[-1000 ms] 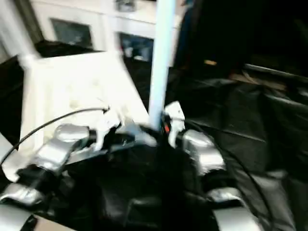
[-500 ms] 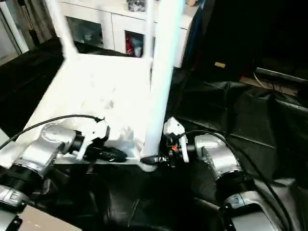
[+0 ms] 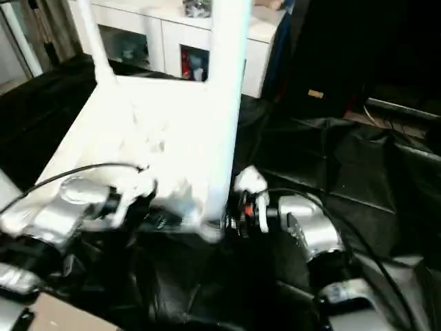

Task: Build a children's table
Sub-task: Rotate leg to tighten

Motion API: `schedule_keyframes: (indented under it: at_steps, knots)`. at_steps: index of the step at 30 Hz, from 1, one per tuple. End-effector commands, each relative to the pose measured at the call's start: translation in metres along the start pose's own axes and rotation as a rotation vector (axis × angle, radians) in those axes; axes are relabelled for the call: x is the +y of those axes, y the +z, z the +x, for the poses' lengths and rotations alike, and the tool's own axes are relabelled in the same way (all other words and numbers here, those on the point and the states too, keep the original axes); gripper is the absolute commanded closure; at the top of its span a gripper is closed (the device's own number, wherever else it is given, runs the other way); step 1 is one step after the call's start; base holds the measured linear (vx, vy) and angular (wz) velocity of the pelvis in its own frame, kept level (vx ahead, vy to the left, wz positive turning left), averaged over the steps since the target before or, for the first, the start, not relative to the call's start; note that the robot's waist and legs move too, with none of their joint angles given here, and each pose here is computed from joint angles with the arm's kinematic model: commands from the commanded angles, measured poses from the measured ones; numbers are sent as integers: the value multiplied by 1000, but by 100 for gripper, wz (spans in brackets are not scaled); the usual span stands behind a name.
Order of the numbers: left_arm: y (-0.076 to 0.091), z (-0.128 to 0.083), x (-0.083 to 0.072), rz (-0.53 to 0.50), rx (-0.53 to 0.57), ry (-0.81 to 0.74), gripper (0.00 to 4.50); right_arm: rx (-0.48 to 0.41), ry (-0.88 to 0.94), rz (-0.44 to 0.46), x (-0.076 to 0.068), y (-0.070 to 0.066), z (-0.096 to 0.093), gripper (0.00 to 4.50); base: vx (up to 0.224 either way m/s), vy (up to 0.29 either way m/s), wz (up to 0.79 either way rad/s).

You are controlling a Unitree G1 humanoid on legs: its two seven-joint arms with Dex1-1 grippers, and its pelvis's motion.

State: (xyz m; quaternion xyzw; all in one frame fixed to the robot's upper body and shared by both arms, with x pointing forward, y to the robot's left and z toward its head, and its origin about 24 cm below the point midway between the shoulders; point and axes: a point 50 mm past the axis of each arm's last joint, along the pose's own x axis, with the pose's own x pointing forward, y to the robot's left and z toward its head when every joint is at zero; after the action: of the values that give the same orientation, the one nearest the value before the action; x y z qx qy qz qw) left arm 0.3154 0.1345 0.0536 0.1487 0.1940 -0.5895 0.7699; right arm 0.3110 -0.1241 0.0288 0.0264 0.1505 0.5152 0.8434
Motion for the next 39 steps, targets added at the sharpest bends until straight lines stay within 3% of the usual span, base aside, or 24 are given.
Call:
schedule_keyframes:
  at_steps: [1, 6, 8, 12, 13, 18, 19, 28, 39]
  knots:
    - [25, 5, 12, 8, -82, 144, 450, 20, -70, 59, 4, -13, 15, 199, 0, 0, 0]
    - [30, 22, 9, -27, -93, 231, 450, -7, -236, 124, 5, -16, 34, 202, 0, 0, 0]
    - [38, 37, 7, -55, -116, 303, 450, 11, -344, 133, 10, -17, 53, 202, 0, 0, 0]
    - [41, 48, 1, -54, -121, 302, 450, -12, -312, 98, 18, -12, 65, 202, 0, 0, 0]
    - [42, 51, -2, -45, -119, 283, 450, -37, -299, 95, 18, -8, 66, 146, 0, 0, 0]
    - [42, 47, -5, -25, -114, 231, 450, -65, -258, 99, 13, -1, 60, 97, 0, 0, 0]
    - [39, 44, -5, -16, -102, 211, 450, -53, -226, 61, 11, 1, 54, 88, 0, 0, 0]
    - [25, 18, -4, 42, -30, 47, 450, 16, -11, -48, 1, 5, 20, 88, 0, 0, 0]
    - [14, -6, -6, 83, -2, -144, 450, 132, 228, -92, 2, 2, -8, 88, 0, 0, 0]
